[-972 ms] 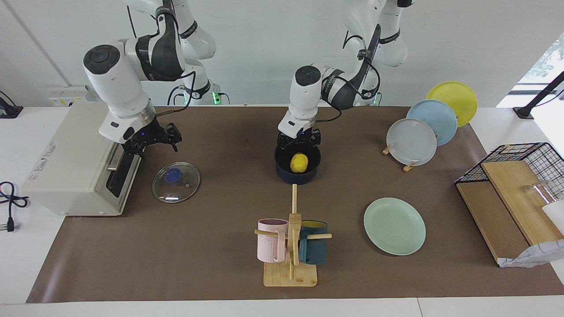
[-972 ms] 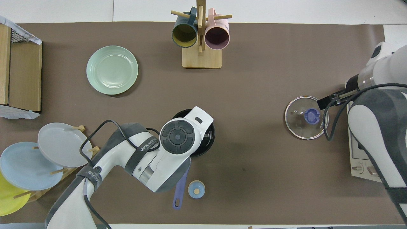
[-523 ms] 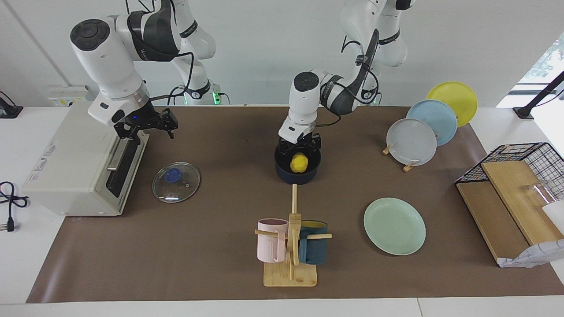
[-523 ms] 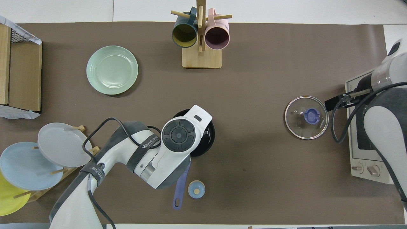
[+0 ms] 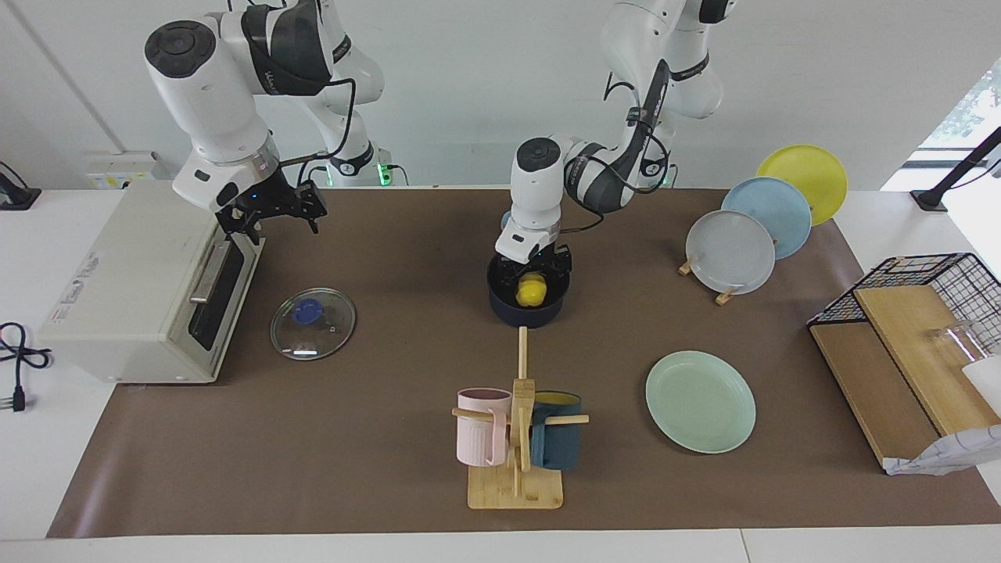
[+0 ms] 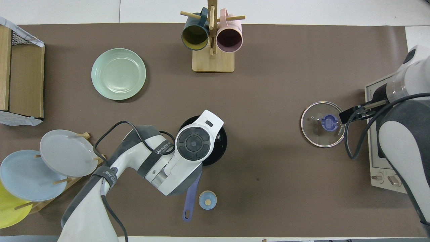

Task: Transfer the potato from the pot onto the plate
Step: 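Lower the lid with the right gripper while the left gripper grasps the potato, then place the yellow potato on the green plate with the left gripper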

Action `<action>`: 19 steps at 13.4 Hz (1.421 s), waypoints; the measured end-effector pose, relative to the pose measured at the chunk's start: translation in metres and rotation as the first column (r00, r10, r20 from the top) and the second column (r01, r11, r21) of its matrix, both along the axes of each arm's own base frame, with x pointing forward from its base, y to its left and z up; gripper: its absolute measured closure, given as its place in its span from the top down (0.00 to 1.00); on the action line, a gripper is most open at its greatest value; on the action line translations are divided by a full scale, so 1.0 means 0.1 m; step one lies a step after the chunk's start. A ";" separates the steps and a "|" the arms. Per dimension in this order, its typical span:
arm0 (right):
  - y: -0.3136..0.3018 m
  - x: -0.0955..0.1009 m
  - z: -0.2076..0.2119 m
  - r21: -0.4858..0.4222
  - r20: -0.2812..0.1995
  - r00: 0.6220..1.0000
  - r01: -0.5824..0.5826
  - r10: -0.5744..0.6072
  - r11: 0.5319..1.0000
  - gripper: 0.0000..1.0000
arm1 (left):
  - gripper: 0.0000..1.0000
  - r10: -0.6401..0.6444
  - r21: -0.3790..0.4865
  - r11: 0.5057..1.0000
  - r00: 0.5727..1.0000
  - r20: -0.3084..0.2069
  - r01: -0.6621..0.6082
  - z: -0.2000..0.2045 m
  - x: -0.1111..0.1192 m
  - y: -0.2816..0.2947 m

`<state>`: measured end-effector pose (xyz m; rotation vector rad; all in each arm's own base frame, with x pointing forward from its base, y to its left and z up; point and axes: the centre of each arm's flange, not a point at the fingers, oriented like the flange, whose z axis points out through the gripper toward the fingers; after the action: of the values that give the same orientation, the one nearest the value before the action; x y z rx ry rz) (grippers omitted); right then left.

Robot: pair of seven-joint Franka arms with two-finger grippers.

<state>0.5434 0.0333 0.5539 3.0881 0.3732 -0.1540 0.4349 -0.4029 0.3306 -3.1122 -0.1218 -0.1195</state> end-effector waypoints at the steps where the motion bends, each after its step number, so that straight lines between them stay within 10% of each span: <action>1: -0.05 0.00 0.00 -0.001 -0.001 1.000 0.008 -0.008 1.000 1.00 | 1.00 0.005 0.000 1.000 1.000 0.000 -0.005 -0.01 0.00 0.00; 5: -0.24 0.01 -0.01 -0.001 -0.002 0.999 0.043 -0.043 0.999 1.00 | 1.00 0.017 -0.003 1.000 1.000 0.003 -0.017 -0.04 0.03 -0.02; 8: -0.19 0.00 -0.01 -0.002 -0.003 0.999 0.034 -0.034 0.999 1.00 | 0.66 0.023 -0.007 1.000 1.000 0.007 -0.023 -0.02 0.04 -0.04; 19: -0.27 0.01 0.01 0.000 0.001 0.999 0.048 -0.048 0.999 1.00 | 0.65 0.052 -0.030 0.998 0.998 0.032 -0.051 0.36 0.15 -0.14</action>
<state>0.5444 0.0067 0.5546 3.0983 0.2988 -0.1532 0.4500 -0.4164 0.3669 -3.1341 -0.2062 -0.1696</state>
